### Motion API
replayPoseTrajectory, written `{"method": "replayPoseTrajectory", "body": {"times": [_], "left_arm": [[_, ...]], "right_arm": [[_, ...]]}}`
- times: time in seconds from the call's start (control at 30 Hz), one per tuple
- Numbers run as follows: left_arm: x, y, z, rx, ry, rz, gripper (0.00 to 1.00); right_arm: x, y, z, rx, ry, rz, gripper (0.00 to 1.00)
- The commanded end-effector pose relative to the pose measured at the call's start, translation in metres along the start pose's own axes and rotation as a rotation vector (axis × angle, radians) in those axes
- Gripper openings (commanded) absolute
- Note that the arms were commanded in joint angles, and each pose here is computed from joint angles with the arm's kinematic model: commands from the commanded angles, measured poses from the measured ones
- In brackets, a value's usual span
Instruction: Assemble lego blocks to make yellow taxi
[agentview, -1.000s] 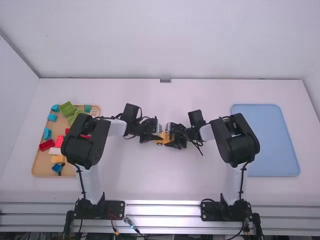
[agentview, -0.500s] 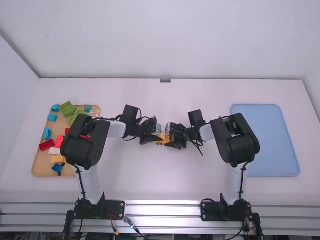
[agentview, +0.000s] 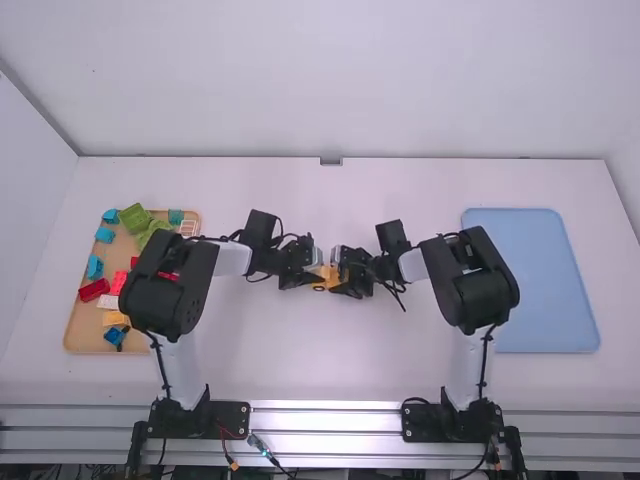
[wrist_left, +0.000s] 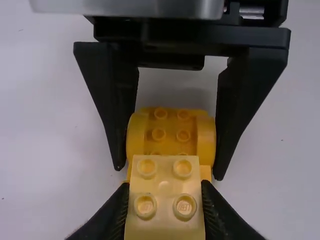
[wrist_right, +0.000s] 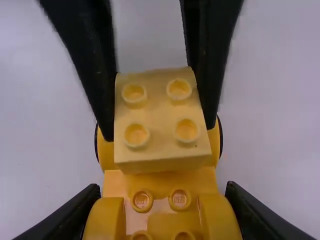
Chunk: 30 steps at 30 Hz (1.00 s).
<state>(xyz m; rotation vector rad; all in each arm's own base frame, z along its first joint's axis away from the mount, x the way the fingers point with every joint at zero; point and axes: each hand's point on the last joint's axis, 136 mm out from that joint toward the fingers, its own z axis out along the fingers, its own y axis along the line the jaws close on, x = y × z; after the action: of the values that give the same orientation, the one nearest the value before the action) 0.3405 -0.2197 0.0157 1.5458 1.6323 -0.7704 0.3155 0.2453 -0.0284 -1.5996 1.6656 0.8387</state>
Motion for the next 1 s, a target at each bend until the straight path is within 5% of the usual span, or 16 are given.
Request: {"method": "replayPoseTrajectory", "body": {"times": [0.0, 0.23, 0.47, 0.5, 0.6, 0.97], "left_arm": [[0.007, -0.002, -0.003, -0.011, 0.029, -0.025, 0.56], [0.004, -0.003, -0.002, -0.011, 0.025, -0.017, 0.61], [-0.045, 0.000, -0.032, -0.002, -0.145, 0.041, 0.69], [-0.050, 0.001, -0.037, -0.009, -0.161, 0.050, 0.67], [-0.053, 0.005, -0.042, -0.024, -0.164, 0.041, 0.02], [-0.027, -0.010, -0.021, 0.046, -0.133, -0.033, 0.02]], "right_arm": [[0.023, 0.007, 0.002, 0.000, 0.071, 0.063, 0.62], [0.023, 0.007, 0.003, 0.000, 0.071, 0.062, 0.62], [0.023, 0.007, 0.003, 0.000, 0.071, 0.062, 0.62], [0.023, 0.007, 0.003, 0.000, 0.071, 0.062, 0.62], [0.023, 0.007, 0.003, -0.001, 0.068, 0.058, 0.62], [0.022, 0.007, 0.003, 0.000, 0.067, 0.060, 0.63]]}}
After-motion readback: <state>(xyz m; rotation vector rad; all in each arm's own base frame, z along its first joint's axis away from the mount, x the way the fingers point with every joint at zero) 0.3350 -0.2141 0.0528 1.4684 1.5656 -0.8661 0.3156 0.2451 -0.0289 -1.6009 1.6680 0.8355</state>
